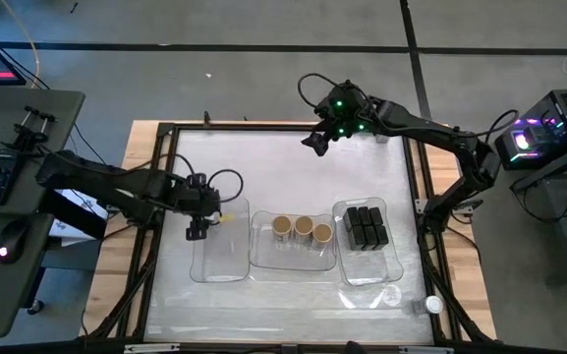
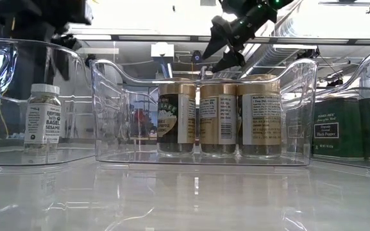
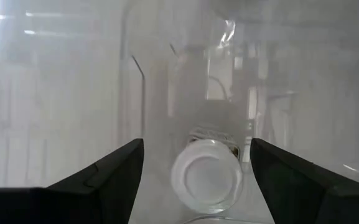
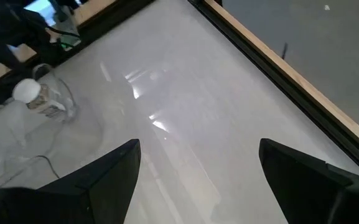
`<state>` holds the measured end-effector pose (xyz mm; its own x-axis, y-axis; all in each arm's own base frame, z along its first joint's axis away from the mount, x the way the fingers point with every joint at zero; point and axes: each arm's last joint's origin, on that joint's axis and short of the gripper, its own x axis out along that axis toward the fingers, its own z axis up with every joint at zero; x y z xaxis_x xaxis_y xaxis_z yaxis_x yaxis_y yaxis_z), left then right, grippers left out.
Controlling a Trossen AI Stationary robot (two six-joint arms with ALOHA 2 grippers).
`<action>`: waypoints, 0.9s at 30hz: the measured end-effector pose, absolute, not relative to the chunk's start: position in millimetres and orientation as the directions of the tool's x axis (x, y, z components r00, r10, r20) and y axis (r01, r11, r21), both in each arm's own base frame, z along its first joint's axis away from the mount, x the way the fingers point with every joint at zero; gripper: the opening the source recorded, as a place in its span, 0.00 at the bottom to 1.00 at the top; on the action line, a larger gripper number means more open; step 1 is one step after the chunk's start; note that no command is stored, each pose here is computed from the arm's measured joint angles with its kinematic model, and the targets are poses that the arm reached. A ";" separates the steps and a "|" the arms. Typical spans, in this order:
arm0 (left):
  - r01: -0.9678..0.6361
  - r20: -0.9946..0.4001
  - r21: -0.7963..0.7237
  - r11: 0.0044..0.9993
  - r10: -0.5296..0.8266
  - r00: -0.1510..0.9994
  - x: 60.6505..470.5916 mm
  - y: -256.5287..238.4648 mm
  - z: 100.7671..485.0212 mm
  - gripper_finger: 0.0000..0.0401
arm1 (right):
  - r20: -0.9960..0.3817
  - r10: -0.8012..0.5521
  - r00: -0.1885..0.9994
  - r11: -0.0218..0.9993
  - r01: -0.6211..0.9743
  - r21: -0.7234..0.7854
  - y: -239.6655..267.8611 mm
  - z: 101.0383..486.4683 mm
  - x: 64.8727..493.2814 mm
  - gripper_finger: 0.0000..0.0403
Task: Sort spices by type
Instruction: Put the white seasoning bottle into the left transparent bin aligned with the other white seasoning bottle
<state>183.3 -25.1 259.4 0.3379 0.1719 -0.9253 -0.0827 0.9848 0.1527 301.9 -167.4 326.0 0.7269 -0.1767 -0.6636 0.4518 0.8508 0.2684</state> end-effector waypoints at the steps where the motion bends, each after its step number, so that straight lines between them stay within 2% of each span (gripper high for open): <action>1: -0.077 -0.922 0.156 0.985 0.173 0.347 184.3 -23.8 265.0 0.70 | -0.670 -0.180 0.720 0.846 0.461 0.269 -169.3 326.0 299.3 0.80; 5: -0.139 -0.872 0.193 0.971 0.234 0.431 191.7 -15.0 291.1 0.70 | -0.720 -0.186 0.669 0.811 0.518 0.272 -177.0 325.5 283.3 0.80; 8: -0.232 -0.790 0.213 0.949 0.307 0.530 200.3 -5.0 306.4 0.70 | -0.789 -0.202 0.580 0.773 0.590 0.236 -182.7 319.5 270.3 0.80; 13: -0.364 -0.653 0.120 0.924 0.350 0.672 217.1 17.7 307.6 0.70 | -0.871 -0.230 0.435 0.691 0.703 0.168 -196.0 300.0 245.8 0.80; 15: -0.388 -0.599 0.050 0.920 0.339 0.726 225.0 28.1 302.2 0.70 | -0.891 -0.267 0.368 0.631 0.765 0.127 -204.0 288.7 229.4 0.80; 18: -0.429 -0.514 -0.072 0.900 0.335 0.790 231.3 44.8 299.6 0.70 | -0.907 -0.327 0.266 0.475 0.876 0.085 -218.2 276.1 197.4 0.80; 21: -0.477 -0.420 -0.135 0.868 0.386 0.821 231.7 60.0 309.6 0.70 | -0.902 -0.368 0.225 0.324 0.941 0.103 -233.2 269.3 171.3 0.80; 24: -0.509 -0.346 -0.137 0.850 0.440 0.829 226.5 72.3 319.3 0.70 | -0.878 -0.439 0.194 0.243 0.966 0.092 -247.0 272.4 157.4 0.80; 27: -0.547 -0.312 -0.162 0.821 0.483 0.818 218.9 81.8 325.3 0.70 | -0.846 -0.523 0.105 0.181 0.983 0.010 -254.5 277.8 151.5 0.77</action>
<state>218.9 81.8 325.3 0.8181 0.4832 -0.3118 -0.5469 0.8213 -0.1625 151.5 -254.5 277.8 0.1049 -0.5228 -0.8460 0.9834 0.1809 0.0101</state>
